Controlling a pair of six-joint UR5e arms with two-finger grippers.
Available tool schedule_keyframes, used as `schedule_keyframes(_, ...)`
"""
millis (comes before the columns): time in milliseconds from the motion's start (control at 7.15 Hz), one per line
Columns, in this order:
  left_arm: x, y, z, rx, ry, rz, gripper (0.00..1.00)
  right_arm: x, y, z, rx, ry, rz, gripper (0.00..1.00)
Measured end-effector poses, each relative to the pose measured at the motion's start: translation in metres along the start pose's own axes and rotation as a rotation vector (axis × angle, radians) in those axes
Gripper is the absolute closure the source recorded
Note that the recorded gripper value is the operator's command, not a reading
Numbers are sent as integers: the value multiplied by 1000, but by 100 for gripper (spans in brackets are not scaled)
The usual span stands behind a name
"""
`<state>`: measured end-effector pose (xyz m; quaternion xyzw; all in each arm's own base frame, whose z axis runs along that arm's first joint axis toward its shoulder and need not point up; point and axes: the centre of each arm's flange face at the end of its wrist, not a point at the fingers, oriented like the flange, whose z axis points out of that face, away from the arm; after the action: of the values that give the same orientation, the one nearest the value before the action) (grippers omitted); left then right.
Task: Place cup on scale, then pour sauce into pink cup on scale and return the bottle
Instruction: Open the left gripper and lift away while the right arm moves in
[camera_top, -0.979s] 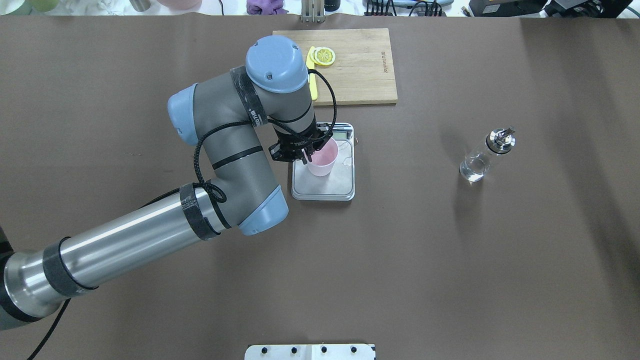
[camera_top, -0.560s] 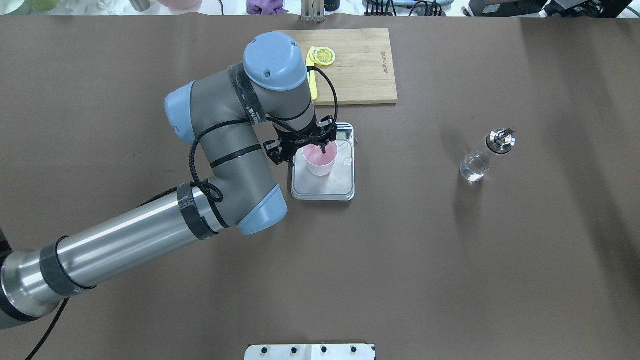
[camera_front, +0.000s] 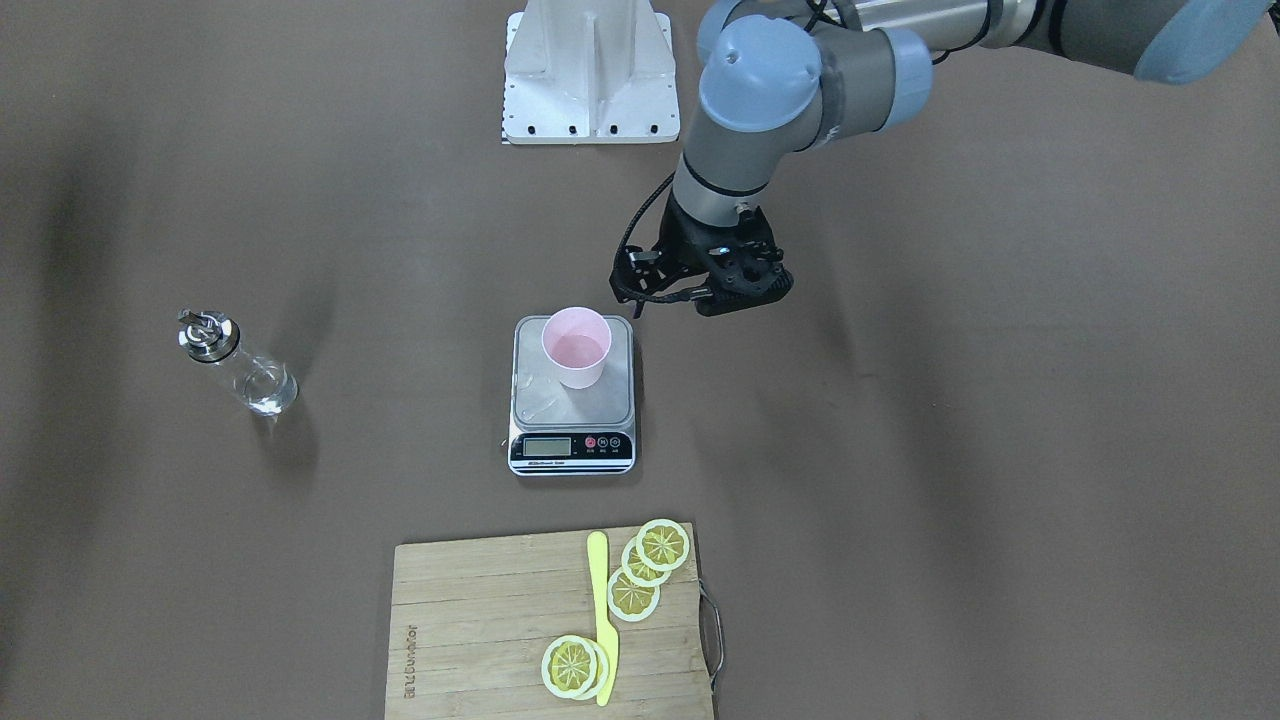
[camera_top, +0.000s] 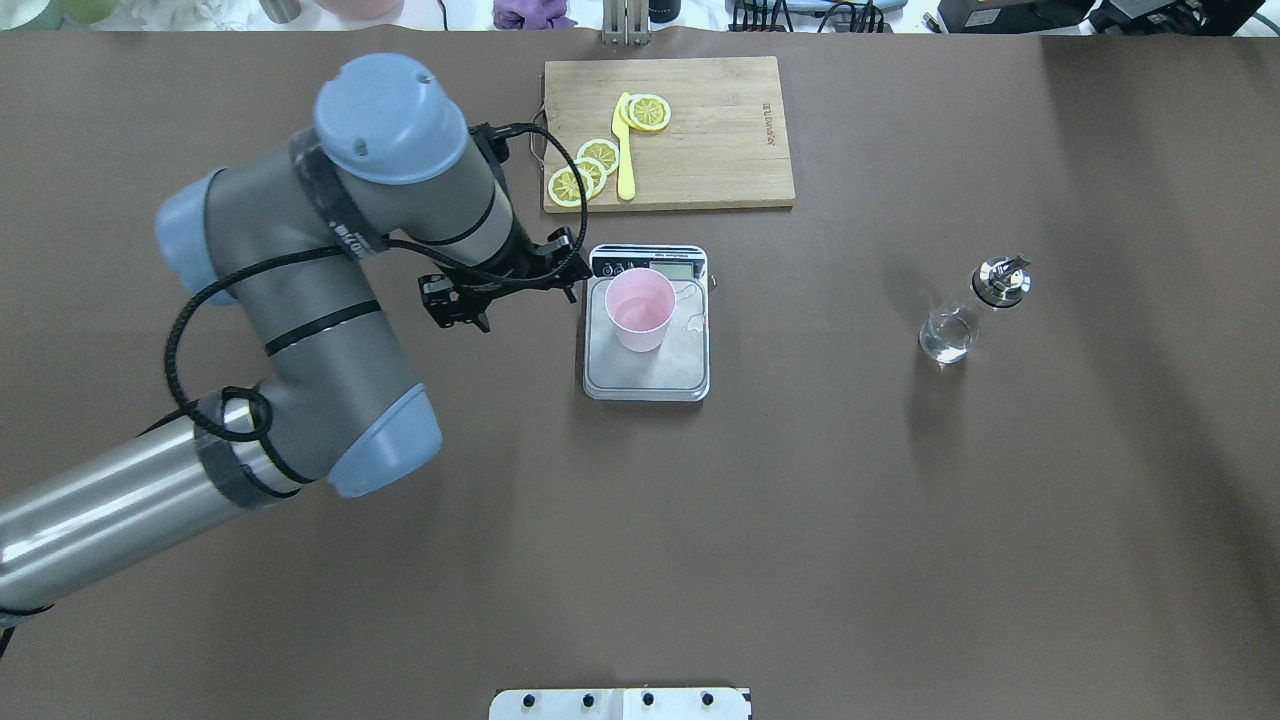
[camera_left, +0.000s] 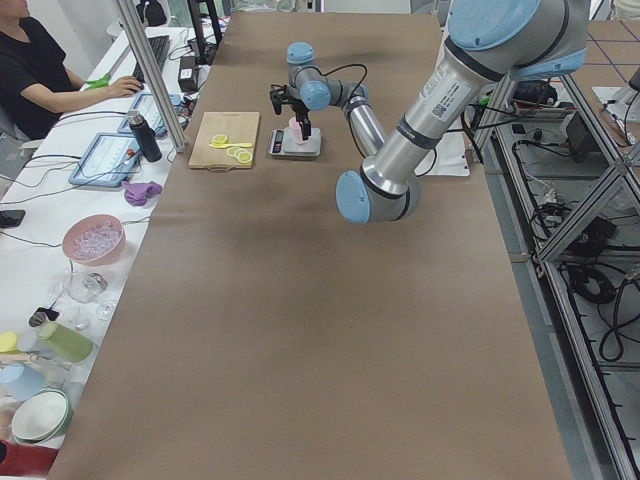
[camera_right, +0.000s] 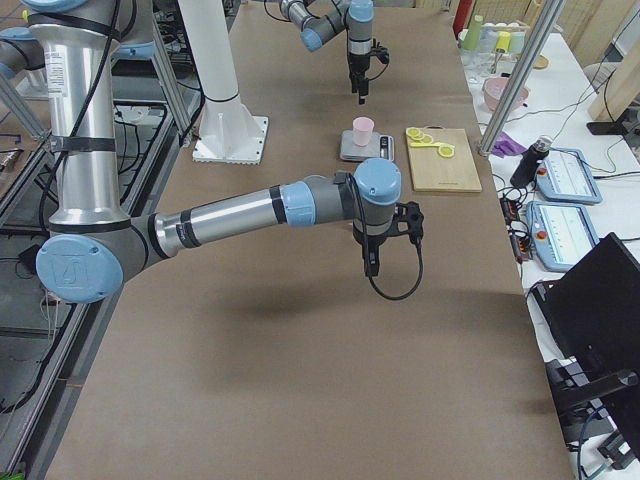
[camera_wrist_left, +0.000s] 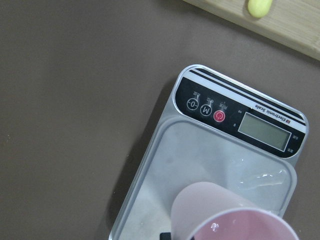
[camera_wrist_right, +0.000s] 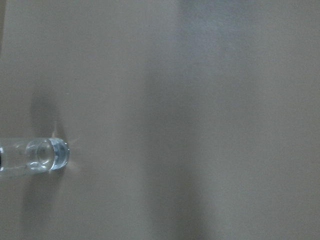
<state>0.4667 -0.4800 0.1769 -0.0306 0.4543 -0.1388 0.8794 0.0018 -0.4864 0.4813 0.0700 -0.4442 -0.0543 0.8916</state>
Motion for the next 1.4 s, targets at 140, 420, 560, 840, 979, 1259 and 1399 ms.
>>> schedule_keyframes(140, -20, -1, -6, 9, -2, 9, 2, -47, 0, -3, 12, 17, -86, 0)
schedule_keyframes(420, -37, -10, -17, 29, -5, 2, 2, -116, -8, -9, 50, 29, -168, 0)
schedule_keyframes(560, -41, -13, -22, 38, -4, -3, 2, -142, -16, -18, 87, 13, -190, 0)
schedule_keyframes(840, -46, -17, -31, 51, -6, -11, 2, -177, -27, -36, 191, -23, -288, 0)
schedule_keyframes(979, -49, -20, -32, 56, -9, -16, 2, -179, -26, -35, 212, -24, -282, 0)
schedule_keyframes(1259, -62, -26, -30, 64, -25, -29, 2, -181, -5, -7, 258, -15, -211, 0)
schedule_keyframes(1399, -66, -28, -29, 65, -31, -29, 2, -175, 22, 25, 301, 9, -202, 0)
